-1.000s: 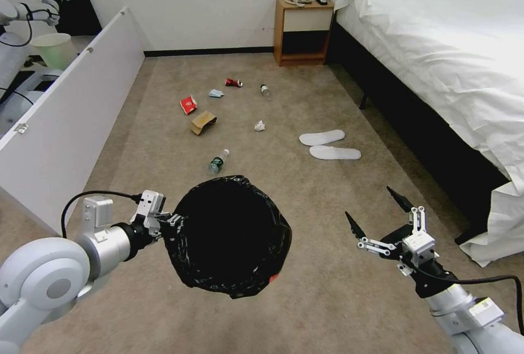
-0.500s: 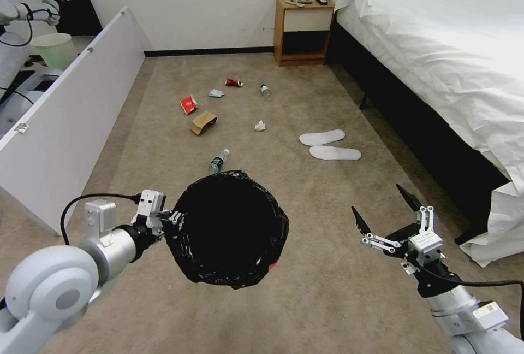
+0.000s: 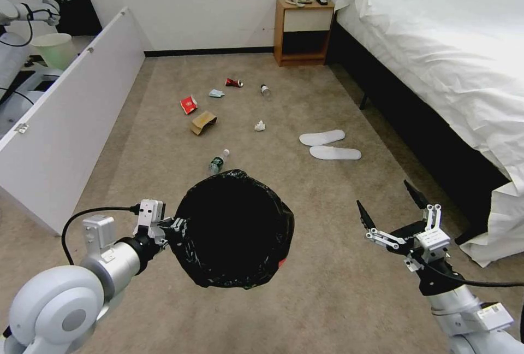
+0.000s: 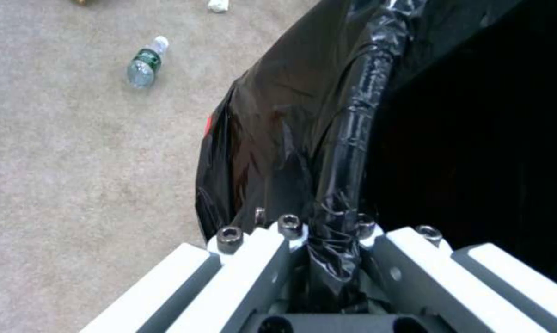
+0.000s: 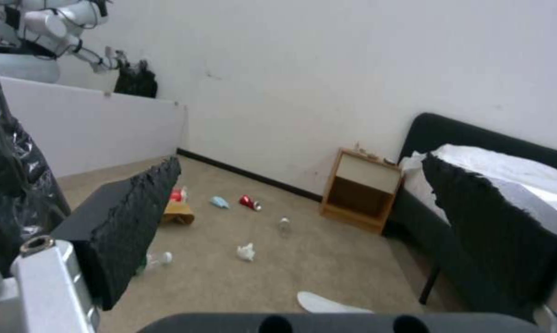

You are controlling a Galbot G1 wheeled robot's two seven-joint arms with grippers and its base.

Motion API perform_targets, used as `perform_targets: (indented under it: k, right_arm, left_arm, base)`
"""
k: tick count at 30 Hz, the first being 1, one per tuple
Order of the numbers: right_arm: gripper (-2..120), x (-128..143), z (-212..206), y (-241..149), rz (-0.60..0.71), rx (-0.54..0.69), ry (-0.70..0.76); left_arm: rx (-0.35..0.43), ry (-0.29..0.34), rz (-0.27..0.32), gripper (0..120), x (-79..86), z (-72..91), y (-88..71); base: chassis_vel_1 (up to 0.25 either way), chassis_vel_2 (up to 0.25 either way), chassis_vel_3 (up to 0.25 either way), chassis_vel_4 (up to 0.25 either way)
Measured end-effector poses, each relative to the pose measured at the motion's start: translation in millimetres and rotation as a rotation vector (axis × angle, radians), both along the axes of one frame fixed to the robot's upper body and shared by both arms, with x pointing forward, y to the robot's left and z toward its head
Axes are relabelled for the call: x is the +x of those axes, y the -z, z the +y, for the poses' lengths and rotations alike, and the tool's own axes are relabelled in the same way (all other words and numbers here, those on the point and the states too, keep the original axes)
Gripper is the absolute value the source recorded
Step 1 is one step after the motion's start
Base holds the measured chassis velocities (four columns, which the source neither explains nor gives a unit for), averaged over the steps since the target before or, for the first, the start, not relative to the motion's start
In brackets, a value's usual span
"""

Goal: Pick up the trash bin and place the garbage on the floor into it.

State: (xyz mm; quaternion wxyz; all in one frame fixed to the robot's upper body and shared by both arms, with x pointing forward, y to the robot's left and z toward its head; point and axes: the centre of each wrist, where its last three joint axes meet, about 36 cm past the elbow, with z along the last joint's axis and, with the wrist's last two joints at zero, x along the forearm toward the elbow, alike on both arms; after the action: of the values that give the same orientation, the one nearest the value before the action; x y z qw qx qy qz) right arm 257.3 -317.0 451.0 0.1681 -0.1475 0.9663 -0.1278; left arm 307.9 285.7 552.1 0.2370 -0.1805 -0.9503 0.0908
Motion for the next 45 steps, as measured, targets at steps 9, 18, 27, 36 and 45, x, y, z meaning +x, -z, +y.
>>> perform_targets:
  k: [9, 18, 27, 36, 45]
  right_arm:
    - [100, -1.0, 1.2, 0.1, -0.008, 0.004, -0.003]
    - [100, -0.2, 2.0, -1.6, -0.003, 0.002, -0.006]
    - [100, 0.5, 2.0, -2.0, 0.006, -0.010, -0.025]
    - [100, 1.6, 2.8, -0.8, 0.013, -0.017, -0.042]
    - [100, 2.9, 1.8, -0.5, 0.010, -0.017, -0.048]
  left_arm:
    - [-0.013, -0.006, 0.001, 0, -5.2, -2.7, -1.1]
    - [-0.022, -0.027, -0.001, 0, -9.3, -2.2, -0.9]
    - [-0.030, -0.057, -0.009, 0, -12.2, -0.4, -0.6]
    - [-0.041, -0.112, -0.028, 0, -17.6, 5.6, -0.6]
    - [-0.034, -0.133, -0.034, 0, -20.9, 6.3, 2.0]
  base:
    - [0.000, 0.000, 0.000, 0.000]
    - [0.000, 0.000, 0.000, 0.000]
    - [0.000, 0.000, 0.000, 0.000]
    - [0.000, 0.000, 0.000, 0.000]
    - [0.000, 0.000, 0.000, 0.000]
